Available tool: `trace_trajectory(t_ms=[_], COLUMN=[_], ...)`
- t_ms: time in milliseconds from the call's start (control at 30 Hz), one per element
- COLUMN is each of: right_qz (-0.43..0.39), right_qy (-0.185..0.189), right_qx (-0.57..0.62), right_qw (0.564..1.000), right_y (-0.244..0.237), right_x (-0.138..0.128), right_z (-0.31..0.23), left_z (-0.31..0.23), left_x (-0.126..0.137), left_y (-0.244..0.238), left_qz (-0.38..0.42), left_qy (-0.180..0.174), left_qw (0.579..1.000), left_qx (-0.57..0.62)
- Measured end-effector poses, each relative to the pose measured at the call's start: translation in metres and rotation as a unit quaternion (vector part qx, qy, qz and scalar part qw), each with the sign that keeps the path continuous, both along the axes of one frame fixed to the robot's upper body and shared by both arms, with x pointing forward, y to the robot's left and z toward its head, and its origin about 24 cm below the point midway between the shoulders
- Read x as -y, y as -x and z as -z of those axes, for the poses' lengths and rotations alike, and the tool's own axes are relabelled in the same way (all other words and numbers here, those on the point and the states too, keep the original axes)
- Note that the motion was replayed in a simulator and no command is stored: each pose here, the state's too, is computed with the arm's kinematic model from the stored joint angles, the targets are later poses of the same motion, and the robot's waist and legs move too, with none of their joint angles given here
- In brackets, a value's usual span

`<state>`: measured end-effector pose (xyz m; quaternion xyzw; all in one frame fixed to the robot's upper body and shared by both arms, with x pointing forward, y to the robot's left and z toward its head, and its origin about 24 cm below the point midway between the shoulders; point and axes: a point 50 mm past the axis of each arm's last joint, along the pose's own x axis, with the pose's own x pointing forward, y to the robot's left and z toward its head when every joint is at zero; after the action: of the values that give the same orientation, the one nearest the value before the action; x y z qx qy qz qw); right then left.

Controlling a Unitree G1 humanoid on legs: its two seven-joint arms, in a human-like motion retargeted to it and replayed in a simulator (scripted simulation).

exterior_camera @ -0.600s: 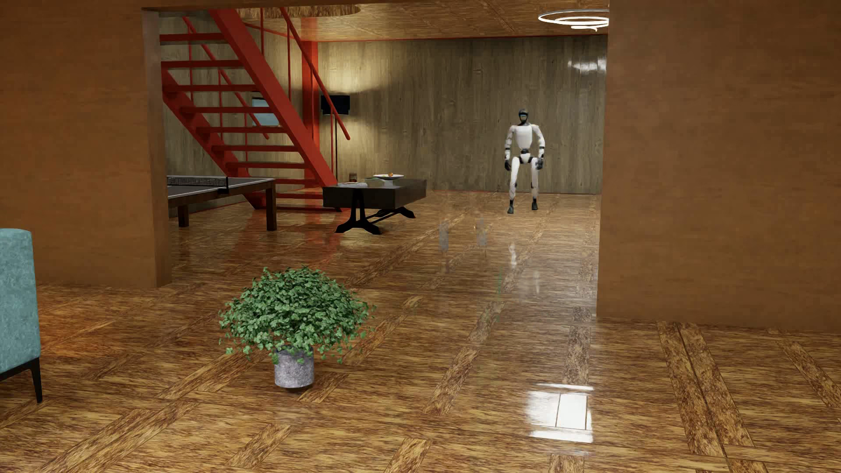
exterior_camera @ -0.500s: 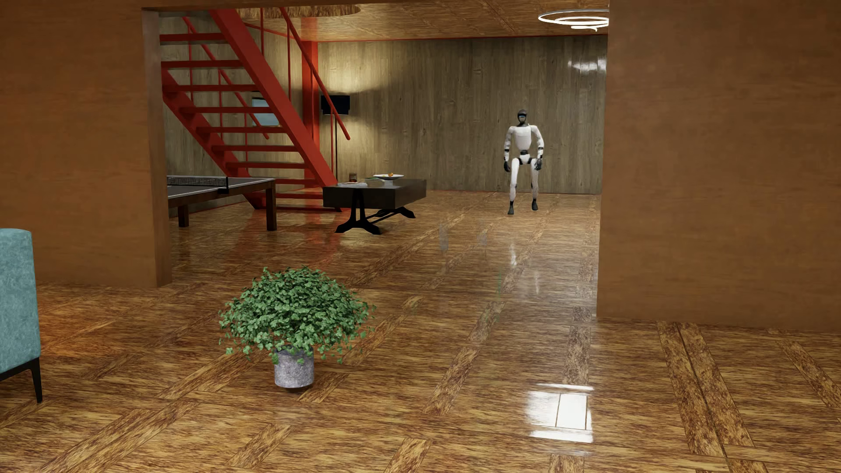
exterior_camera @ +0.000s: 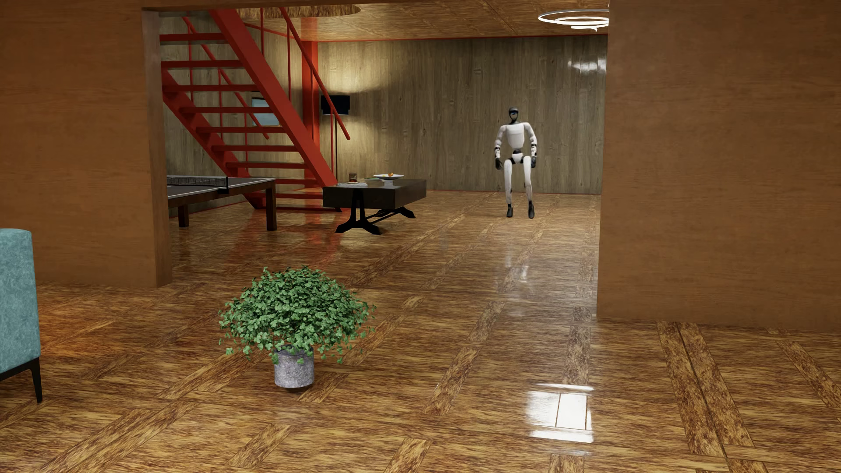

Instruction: Move towards the plant

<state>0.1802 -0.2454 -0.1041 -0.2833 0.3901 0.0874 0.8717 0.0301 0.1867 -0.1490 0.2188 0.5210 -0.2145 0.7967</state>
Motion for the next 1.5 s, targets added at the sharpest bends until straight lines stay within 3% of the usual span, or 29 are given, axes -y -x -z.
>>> trace_trajectory(t_ms=[133, 233, 300, 367, 533, 667, 800, 900, 1033, 1167, 1333, 1500], right_qz=[-0.021, -0.037, -0.041, -0.052, -0.058, -0.031, -0.059, -0.075, -0.068, -0.049, -0.034, -0.033], right_qy=[-0.018, -0.039, -0.046, -0.029, 0.019, 0.019, 0.024, 0.025, 0.002, 0.01, 0.017, -0.026], right_qx=[0.067, 0.067, 0.017, -0.071, -0.224, -0.259, -0.283, -0.274, -0.196, -0.093, 0.024, 0.068], right_qw=[0.997, 0.996, 0.998, 0.996, 0.973, 0.965, 0.957, 0.958, 0.978, 0.994, 0.999, 0.997], right_y=[-0.041, -0.036, -0.004, 0.036, 0.12, 0.156, 0.166, 0.153, 0.106, 0.04, -0.033, -0.037], right_x=[-0.017, -0.033, -0.04, -0.04, -0.022, -0.012, -0.019, -0.025, -0.033, -0.017, -0.006, -0.023], right_z=[-0.023, -0.02, 0.001, 0.028, 0.058, 0.058, 0.062, 0.064, 0.055, 0.029, -0.012, -0.022], left_z=[0.004, 0.002, 0.003, 0.003, -0.024, -0.061, -0.08, -0.055, -0.005, 0.004, 0.008, 0.007], left_x=[0.012, 0.015, 0.012, -0.002, -0.024, -0.034, -0.025, -0.01, 0.006, 0.008, 0.008, 0.016], left_y=[0.006, -0.009, -0.02, -0.047, -0.124, -0.178, -0.204, -0.174, -0.076, -0.023, 0.02, 0.011], left_qz=[0.019, 0.036, 0.052, 0.046, 0.022, 0.008, 0.008, 0.012, 0.066, 0.072, 0.056, 0.062], left_qy=[0.011, 0.013, 0.004, -0.026, -0.051, -0.05, -0.033, -0.016, -0.016, -0.006, -0.003, 0.007], left_qw=[1.0, 0.999, 0.999, 0.998, 0.99, 0.971, 0.959, 0.973, 0.995, 0.997, 0.997, 0.998], left_qx=[-0.015, 0.004, 0.011, 0.028, 0.133, 0.232, 0.28, 0.229, 0.07, 0.009, -0.045, -0.033])
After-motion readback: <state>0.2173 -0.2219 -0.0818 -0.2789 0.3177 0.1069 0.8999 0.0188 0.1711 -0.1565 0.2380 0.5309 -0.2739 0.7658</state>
